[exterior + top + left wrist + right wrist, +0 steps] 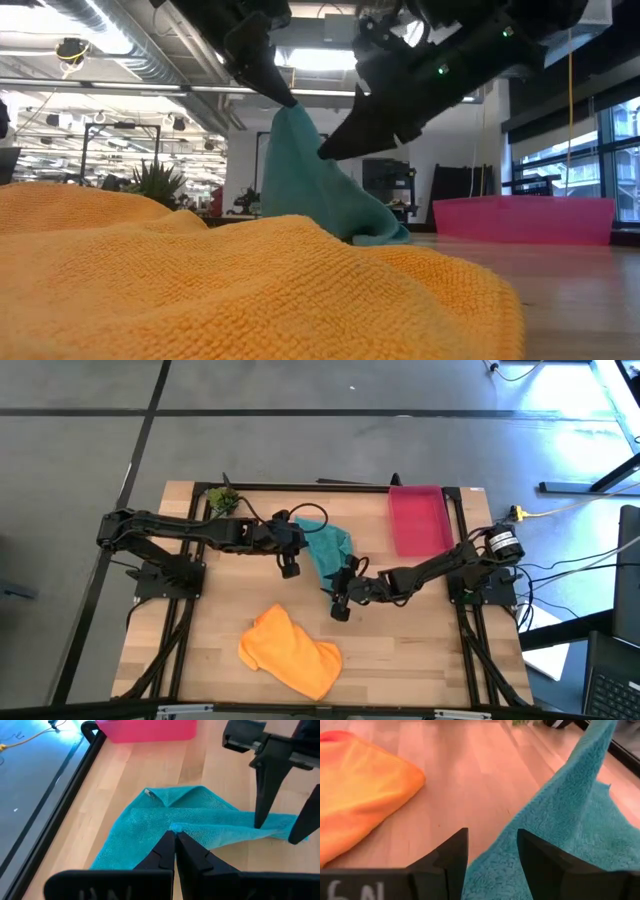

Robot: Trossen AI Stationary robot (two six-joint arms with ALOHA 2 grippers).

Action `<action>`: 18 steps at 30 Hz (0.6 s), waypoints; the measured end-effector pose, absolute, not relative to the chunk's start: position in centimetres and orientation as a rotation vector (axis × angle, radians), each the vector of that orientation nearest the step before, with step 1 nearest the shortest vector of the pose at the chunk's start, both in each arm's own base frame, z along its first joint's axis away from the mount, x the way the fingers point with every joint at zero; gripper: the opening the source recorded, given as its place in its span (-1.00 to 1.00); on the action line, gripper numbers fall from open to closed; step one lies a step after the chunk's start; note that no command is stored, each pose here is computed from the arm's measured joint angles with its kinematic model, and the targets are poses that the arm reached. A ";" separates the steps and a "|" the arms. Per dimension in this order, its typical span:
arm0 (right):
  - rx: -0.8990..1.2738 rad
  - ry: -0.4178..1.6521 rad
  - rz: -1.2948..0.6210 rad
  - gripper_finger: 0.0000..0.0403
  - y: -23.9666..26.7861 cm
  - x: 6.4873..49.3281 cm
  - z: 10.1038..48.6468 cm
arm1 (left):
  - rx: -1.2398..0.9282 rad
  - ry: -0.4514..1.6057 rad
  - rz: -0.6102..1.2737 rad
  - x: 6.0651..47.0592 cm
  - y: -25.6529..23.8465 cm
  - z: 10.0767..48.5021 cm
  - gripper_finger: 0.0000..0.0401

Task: Roll microfiber towels into tight, uniform cylinder then place into a basket
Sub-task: Roll the blue microfiber cloth on the table

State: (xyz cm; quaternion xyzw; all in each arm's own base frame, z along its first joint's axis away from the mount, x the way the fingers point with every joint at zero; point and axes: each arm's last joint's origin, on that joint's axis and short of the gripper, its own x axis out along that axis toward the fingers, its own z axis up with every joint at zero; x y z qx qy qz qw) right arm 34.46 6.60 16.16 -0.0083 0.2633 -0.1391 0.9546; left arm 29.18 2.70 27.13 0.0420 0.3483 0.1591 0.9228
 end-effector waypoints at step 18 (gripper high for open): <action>0.039 0.525 -0.430 -0.15 6.2 34.3 15.6 | 0.115 0.673 0.422 29.3 3.0 27.5 -1.00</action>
